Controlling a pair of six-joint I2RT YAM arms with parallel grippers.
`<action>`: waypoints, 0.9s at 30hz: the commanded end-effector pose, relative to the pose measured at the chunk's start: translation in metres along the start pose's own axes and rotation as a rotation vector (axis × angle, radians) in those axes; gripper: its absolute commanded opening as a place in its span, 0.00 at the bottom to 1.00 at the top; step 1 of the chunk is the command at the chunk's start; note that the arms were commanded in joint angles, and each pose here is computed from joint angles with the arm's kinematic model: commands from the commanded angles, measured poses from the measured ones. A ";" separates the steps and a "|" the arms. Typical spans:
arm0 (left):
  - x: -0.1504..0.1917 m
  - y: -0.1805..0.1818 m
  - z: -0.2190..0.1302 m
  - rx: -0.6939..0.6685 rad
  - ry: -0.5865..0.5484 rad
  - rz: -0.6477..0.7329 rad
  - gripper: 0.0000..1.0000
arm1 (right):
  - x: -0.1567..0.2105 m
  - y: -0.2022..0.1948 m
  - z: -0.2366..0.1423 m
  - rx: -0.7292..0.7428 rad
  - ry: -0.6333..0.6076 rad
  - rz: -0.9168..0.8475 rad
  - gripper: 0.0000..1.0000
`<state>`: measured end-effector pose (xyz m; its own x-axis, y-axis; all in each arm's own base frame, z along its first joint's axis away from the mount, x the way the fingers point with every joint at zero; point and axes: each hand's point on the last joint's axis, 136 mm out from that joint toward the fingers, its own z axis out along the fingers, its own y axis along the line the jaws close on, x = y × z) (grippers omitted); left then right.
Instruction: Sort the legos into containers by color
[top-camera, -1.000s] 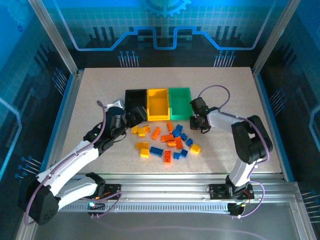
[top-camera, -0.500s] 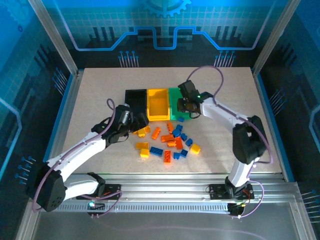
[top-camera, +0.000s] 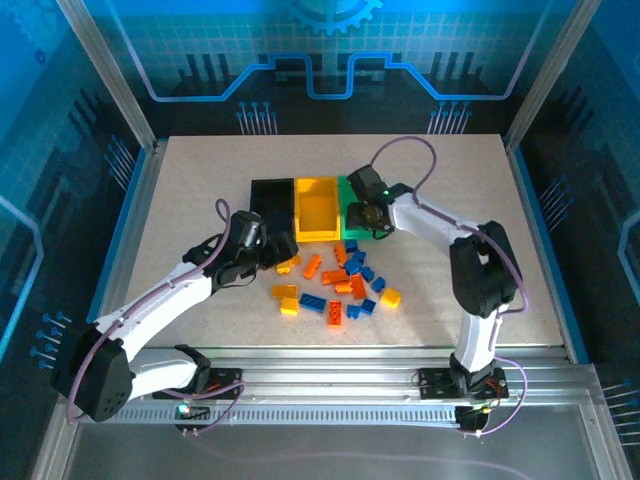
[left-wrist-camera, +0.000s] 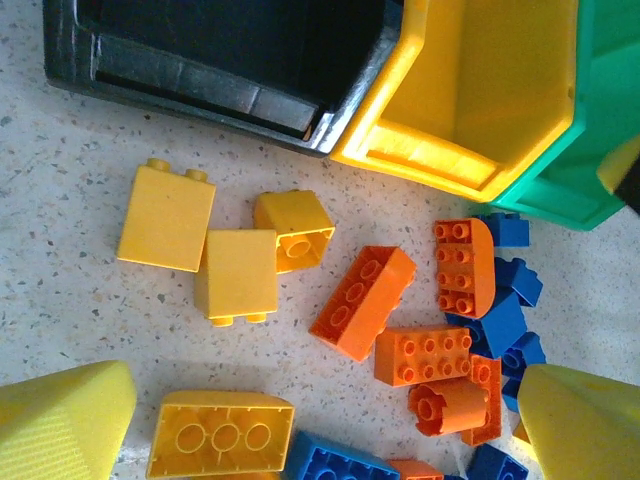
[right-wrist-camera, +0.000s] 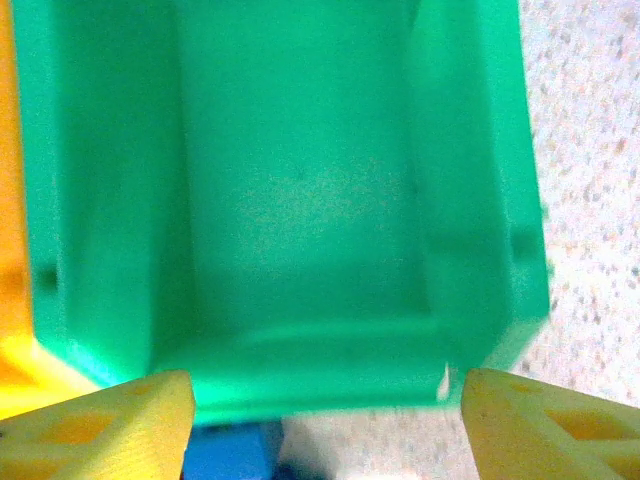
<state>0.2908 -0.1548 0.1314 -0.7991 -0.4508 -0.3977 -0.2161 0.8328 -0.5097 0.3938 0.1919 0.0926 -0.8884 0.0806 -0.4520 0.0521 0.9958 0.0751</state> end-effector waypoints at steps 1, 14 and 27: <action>-0.001 -0.008 -0.004 0.035 0.021 0.017 0.99 | 0.029 0.007 -0.010 -0.072 0.049 -0.026 0.73; 0.005 -0.007 0.004 0.048 0.059 0.003 0.99 | 0.105 0.002 -0.017 -0.187 0.201 -0.208 0.62; 0.010 -0.001 0.011 0.029 0.084 -0.013 0.99 | 0.119 -0.007 0.003 -0.061 0.247 -0.325 0.50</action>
<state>0.2885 -0.1636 0.1219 -0.8351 -0.4322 -0.3403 -0.2091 0.8216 -0.5303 0.2912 0.1966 0.0389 -0.9426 -0.2180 -0.2530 -0.2424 0.9677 0.0695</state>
